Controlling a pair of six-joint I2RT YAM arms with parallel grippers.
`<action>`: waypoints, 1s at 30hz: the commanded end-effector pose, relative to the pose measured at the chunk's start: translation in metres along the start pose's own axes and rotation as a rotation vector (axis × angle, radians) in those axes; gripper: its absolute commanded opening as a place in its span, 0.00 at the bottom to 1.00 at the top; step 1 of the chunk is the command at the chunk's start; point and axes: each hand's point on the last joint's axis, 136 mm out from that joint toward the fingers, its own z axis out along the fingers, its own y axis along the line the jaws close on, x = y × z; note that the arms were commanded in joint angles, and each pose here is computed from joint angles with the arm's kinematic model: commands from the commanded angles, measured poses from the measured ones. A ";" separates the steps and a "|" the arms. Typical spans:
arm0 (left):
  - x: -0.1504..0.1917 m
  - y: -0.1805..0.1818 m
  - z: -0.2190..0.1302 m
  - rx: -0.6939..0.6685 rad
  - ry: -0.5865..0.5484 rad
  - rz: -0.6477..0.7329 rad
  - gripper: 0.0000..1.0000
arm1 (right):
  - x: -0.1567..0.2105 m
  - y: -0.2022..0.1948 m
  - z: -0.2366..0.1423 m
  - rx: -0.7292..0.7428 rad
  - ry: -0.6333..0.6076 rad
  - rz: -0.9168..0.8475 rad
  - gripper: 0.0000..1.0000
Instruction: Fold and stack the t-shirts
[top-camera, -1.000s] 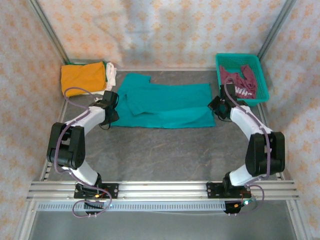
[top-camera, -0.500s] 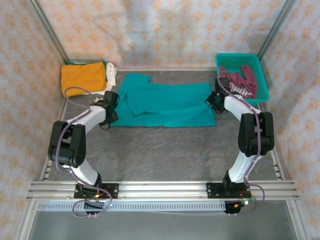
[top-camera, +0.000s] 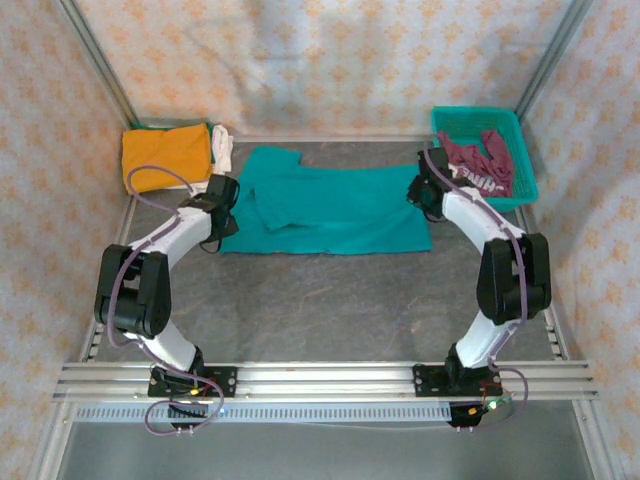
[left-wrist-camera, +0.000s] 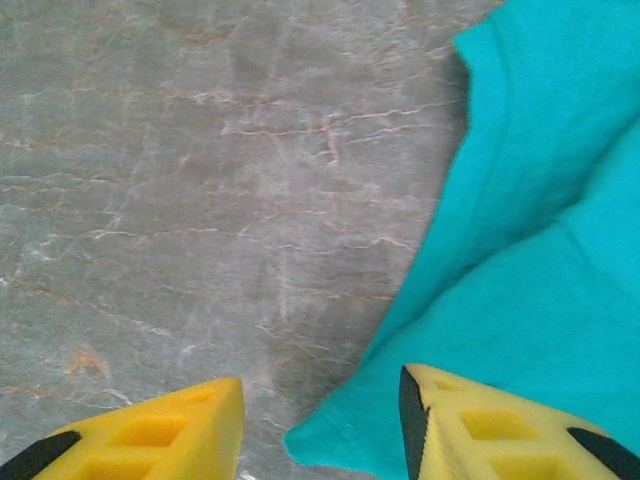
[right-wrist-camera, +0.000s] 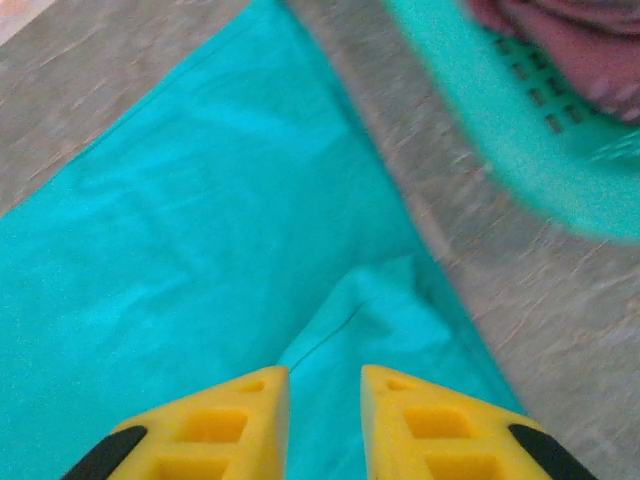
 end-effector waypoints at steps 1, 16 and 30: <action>-0.011 -0.018 -0.008 0.060 -0.026 0.009 0.45 | 0.023 0.004 0.002 -0.030 0.021 0.004 0.19; 0.027 -0.011 0.055 0.054 0.137 -0.135 0.44 | 0.082 -0.057 0.059 0.121 0.192 0.076 0.13; 0.108 0.042 0.024 -0.004 0.270 -0.140 0.43 | 0.155 -0.087 0.008 0.147 0.335 0.045 0.10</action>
